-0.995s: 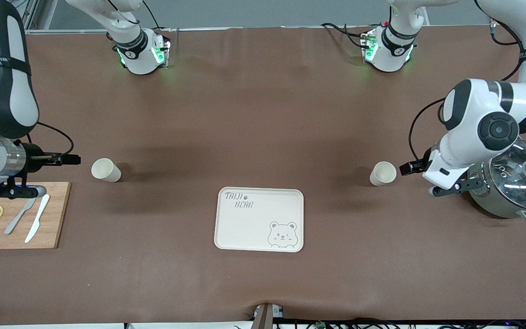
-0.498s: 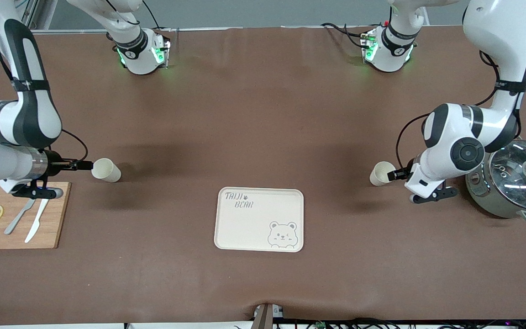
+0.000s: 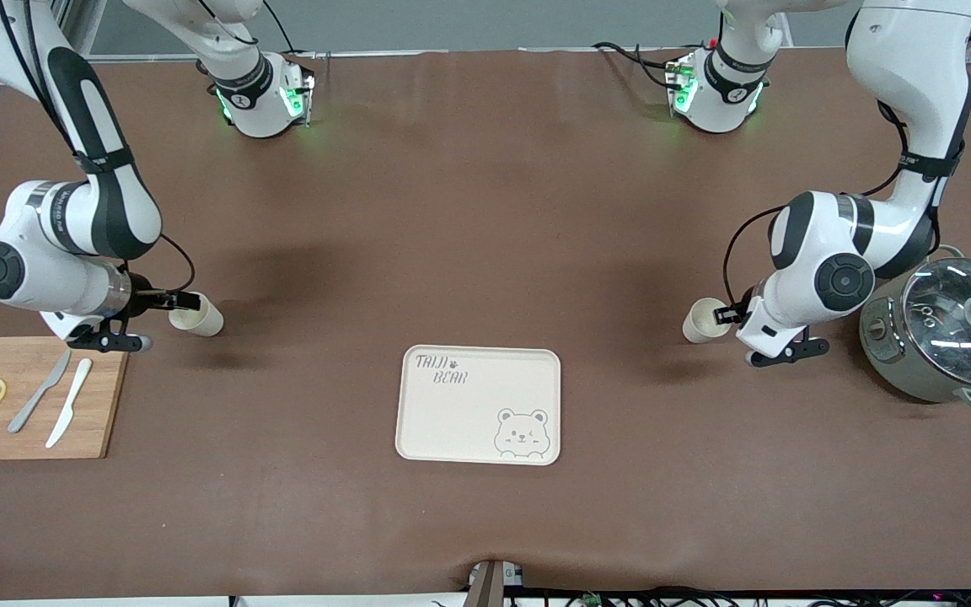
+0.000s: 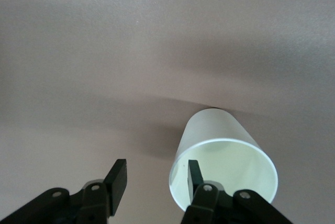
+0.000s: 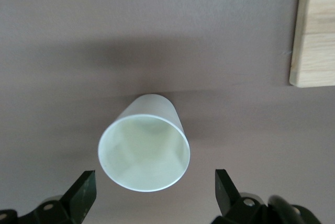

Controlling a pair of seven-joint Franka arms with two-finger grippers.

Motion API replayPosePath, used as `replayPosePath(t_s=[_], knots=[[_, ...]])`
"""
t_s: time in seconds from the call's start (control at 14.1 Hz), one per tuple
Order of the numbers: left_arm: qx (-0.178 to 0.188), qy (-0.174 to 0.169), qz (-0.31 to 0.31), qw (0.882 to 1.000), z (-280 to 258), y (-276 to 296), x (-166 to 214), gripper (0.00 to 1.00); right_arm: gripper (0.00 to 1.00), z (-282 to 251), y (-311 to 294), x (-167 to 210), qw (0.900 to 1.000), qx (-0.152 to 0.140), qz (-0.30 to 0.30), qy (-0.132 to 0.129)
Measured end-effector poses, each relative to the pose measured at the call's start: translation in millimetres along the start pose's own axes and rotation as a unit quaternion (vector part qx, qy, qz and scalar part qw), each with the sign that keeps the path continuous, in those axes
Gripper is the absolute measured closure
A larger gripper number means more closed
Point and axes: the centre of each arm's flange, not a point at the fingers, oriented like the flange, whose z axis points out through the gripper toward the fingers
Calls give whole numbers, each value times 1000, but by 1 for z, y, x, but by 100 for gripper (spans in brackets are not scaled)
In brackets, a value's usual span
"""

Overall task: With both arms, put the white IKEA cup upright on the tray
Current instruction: 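Close both grippers around the white cups' sides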

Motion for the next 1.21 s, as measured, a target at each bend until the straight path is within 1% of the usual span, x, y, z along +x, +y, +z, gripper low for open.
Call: replayPosePath(t_s=[0.07, 0.14, 0.21, 0.28, 0.36, 0.43, 0.5, 0.64, 0.71, 0.78, 0.85, 0.92, 1.0, 1.07, 1.14, 1.21], knots=[[-1, -2, 0, 1000, 6, 1, 1, 56, 0, 4, 4, -2, 1000, 1, 1, 1], [-4, -4, -4, 1000, 10, 2, 2, 66, 2, 7, 7, -3, 1000, 1, 1, 4], [-13, -7, -13, 1000, 13, 3, 2, 77, 2, 10, 9, -5, 1000, 2, 1, 7], [-20, -8, -19, 1000, 13, 5, 3, 88, 10, 13, 10, -6, 1000, 2, 0, 9], [-29, -6, -22, 999, 8, 8, 4, 95, 23, 16, 9, -6, 1000, 1, 0, 12], [-31, -1, -22, 999, 2, 11, 5, 95, 32, 17, 10, -7, 1000, 1, 0, 14], [-33, 3, -24, 999, -1, 12, 7, 95, 32, 17, 10, -7, 1000, 1, 1, 15], [-37, 14, -24, 999, -11, 15, 12, 95, 47, 17, 13, -7, 1000, 2, 3, 18], [-41, 23, -23, 999, -20, 18, 17, 95, 47, 17, 14, -7, 1000, 2, 5, 20], [-45, 34, -21, 998, -30, 22, 22, 96, 53, 18, 15, -7, 1000, 2, 6, 24], [-48, 44, -18, 998, -41, 28, 26, 96, 66, 19, 16, -7, 1000, 1, 6, 29], [-51, 52, -15, 997, -50, 35, 30, 96, 73, 21, 17, -8, 999, 1, 7, 33], [-53, 56, -13, 997, -59, 41, 33, 96, 73, 24, 19, -9, 999, 2, 9, 34], [-55, 59, -10, 997, -66, 47, 37, 96, 81, 25, 20, -10, 999, 2, 10, 33], [-57, 60, -11, 996, -72, 53, 41, 96, 81, 26, 21, -10, 999, 2, 11, 33], [-60, 62, -16, 996, -76, 62, 44, 96, 84, 26, 22, -10, 999, 2, 12, 33]])
